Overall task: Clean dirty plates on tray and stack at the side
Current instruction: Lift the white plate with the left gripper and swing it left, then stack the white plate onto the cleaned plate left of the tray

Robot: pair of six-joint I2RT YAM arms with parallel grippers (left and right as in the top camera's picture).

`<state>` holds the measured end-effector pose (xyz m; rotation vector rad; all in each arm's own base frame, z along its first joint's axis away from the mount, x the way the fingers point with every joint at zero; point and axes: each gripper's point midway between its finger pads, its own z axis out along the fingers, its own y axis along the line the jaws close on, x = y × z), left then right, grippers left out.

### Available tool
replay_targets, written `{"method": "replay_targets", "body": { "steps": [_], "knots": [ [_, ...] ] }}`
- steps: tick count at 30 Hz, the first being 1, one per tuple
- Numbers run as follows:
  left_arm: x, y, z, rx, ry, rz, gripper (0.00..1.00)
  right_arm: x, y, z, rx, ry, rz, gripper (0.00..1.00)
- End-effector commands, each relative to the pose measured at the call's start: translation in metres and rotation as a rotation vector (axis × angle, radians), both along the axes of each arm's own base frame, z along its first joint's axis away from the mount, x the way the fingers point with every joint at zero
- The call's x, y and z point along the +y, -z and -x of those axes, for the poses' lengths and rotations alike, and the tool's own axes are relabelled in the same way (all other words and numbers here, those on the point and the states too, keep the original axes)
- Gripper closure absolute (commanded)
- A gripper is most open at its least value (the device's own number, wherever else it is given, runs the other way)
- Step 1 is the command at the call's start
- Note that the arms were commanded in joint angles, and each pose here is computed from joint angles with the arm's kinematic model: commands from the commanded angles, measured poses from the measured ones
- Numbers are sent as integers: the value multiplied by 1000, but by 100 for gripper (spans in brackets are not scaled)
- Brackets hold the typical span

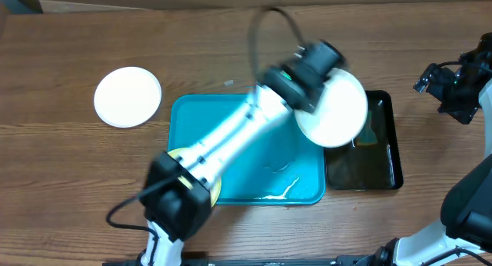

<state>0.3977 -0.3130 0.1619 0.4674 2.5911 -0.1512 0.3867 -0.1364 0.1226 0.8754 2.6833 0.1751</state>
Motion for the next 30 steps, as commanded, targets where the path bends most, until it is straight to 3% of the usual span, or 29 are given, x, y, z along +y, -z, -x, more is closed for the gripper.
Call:
{"method": "replay_targets", "body": {
  "steps": [1, 3, 8, 17, 23, 30],
  "knots": [
    [33, -4, -24, 198, -71, 266, 96, -2, -9, -4, -27, 5, 4, 0],
    [83, -2, -47, 223, -178, 295, 96, -2, -9, -4, -27, 5, 4, 0],
    [211, 6, -73, 264, -456, 292, 96, -2, -9, -4, -27, 5, 4, 0],
    [406, 16, -51, 299, -877, 304, 96, -2, -9, -4, -27, 5, 4, 0],
    [480, 27, -21, 310, -1054, 306, 96, -2, -9, -4, -27, 5, 4, 0],
    [508, 52, 4, 352, -1128, 274, 96, -2, -9, -4, -27, 5, 4, 0]
  ]
}}
